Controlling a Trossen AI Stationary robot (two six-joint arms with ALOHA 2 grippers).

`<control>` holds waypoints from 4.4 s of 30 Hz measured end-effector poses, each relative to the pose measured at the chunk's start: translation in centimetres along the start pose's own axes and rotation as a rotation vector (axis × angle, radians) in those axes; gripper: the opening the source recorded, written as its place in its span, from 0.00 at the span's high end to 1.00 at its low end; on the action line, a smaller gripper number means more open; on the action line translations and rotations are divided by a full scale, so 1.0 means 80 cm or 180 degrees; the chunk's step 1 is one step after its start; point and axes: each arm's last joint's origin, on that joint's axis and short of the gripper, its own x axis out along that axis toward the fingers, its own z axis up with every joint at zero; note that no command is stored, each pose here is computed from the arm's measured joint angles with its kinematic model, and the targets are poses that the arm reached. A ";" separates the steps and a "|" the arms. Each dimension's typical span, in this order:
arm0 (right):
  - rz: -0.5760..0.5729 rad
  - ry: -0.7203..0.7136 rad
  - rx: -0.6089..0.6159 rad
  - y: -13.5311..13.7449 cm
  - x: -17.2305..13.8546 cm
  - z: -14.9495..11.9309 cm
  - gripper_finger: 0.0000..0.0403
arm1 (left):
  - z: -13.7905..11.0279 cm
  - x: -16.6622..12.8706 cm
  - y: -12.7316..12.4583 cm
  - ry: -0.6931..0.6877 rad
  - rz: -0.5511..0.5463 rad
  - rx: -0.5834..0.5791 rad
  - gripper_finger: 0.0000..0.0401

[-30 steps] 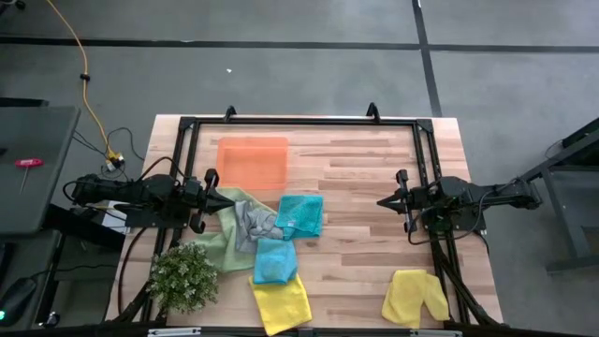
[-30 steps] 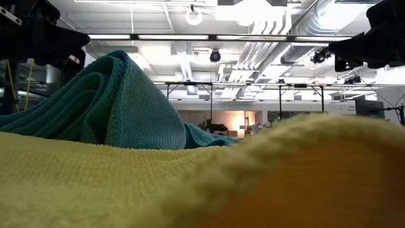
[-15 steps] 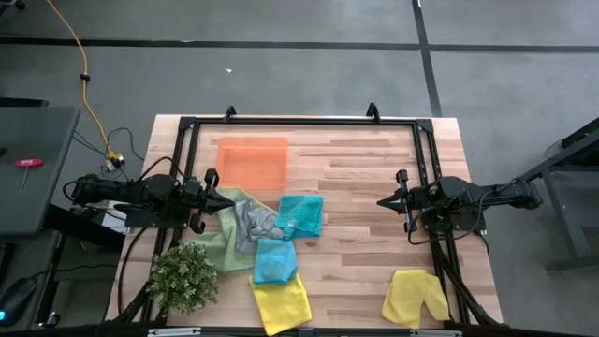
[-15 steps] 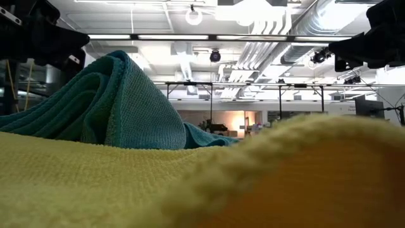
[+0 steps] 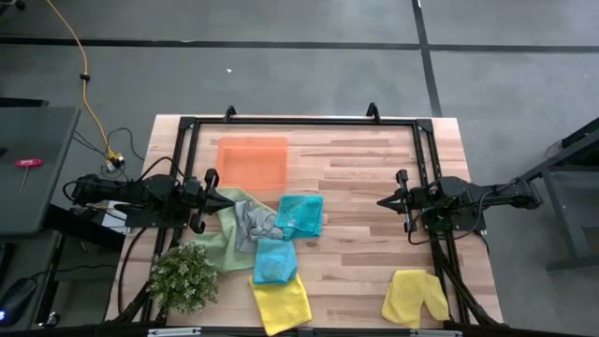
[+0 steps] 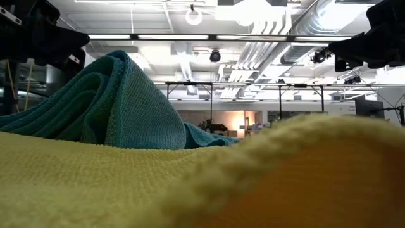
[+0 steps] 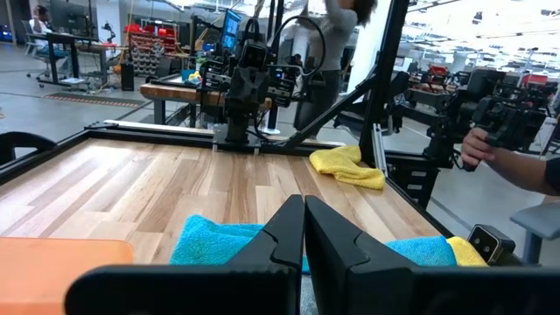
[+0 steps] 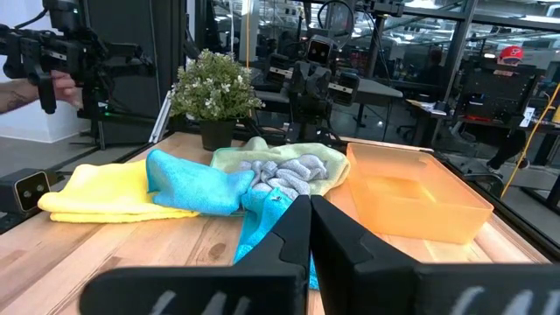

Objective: Fold microfiber towels

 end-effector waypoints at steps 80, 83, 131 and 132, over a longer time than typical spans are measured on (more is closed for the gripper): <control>-0.0832 -0.0183 -0.0053 -0.019 0.050 0.057 0.71 | -0.055 0.237 -0.015 0.3367 0.0433 0.1342 0.60; -0.0831 -0.0182 -0.0053 -0.019 0.050 0.057 0.71 | -0.053 0.240 -0.015 0.3275 0.0461 0.1437 0.63; -0.0832 -0.0180 -0.0053 -0.019 0.050 0.057 0.71 | 0.235 0.338 0.103 0.1178 0.1537 0.1171 1.00; -0.0832 -0.0181 -0.0053 -0.019 0.050 0.057 0.71 | 0.234 0.336 0.109 0.1209 0.1558 0.1071 1.00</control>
